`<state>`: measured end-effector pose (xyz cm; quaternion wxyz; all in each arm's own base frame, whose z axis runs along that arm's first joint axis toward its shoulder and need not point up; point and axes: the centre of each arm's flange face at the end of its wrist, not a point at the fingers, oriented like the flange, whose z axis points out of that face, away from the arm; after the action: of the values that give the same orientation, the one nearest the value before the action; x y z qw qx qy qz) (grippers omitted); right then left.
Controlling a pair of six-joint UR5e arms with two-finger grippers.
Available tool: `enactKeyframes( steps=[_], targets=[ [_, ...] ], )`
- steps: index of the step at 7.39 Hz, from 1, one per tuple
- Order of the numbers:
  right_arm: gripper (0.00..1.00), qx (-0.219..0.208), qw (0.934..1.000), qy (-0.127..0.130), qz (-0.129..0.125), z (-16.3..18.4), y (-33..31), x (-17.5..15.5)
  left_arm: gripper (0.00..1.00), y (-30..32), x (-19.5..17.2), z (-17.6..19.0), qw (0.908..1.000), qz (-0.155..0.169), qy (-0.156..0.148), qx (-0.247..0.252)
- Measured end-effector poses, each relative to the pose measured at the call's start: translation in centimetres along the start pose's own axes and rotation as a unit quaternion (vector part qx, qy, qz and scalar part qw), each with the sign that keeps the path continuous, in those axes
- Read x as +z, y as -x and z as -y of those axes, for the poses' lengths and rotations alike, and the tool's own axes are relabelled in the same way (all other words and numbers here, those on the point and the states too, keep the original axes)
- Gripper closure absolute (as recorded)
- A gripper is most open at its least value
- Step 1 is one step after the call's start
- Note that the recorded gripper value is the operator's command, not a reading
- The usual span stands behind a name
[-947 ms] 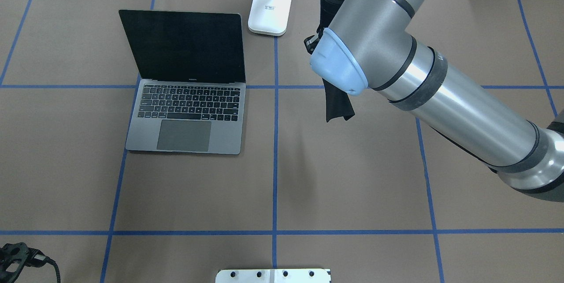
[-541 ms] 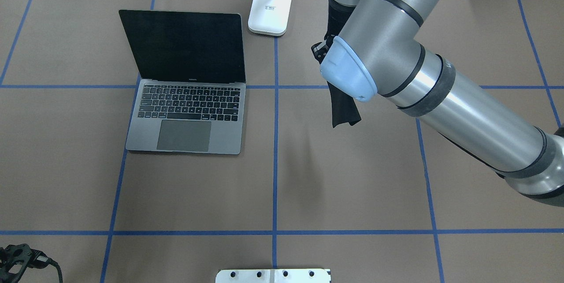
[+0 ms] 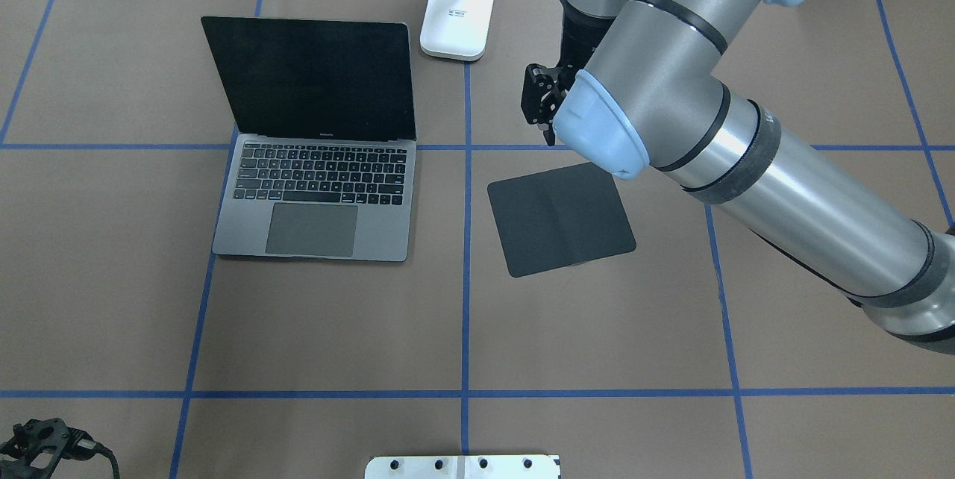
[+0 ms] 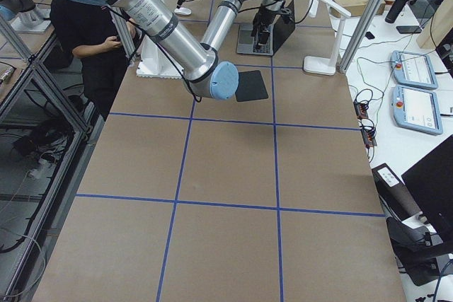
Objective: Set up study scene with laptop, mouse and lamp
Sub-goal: 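Lower the mouse pad flat beside the laptop and release it, then hold the right gripper above the mouse pad while the left gripper grasps the white mouse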
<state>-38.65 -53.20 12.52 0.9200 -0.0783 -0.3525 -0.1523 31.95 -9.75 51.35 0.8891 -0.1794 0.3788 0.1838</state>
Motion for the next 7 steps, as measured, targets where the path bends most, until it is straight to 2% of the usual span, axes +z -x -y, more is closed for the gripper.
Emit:
enactKeyframes(
  steps=[7],
  targets=[
    [0.0, -0.009, 0.9999, -0.008, -0.003, 0.3, -1.0, 1.1, 0.05, -0.1, 1.7, 1.0, 1.0, 0.002, 0.002, 0.0]
  ],
)
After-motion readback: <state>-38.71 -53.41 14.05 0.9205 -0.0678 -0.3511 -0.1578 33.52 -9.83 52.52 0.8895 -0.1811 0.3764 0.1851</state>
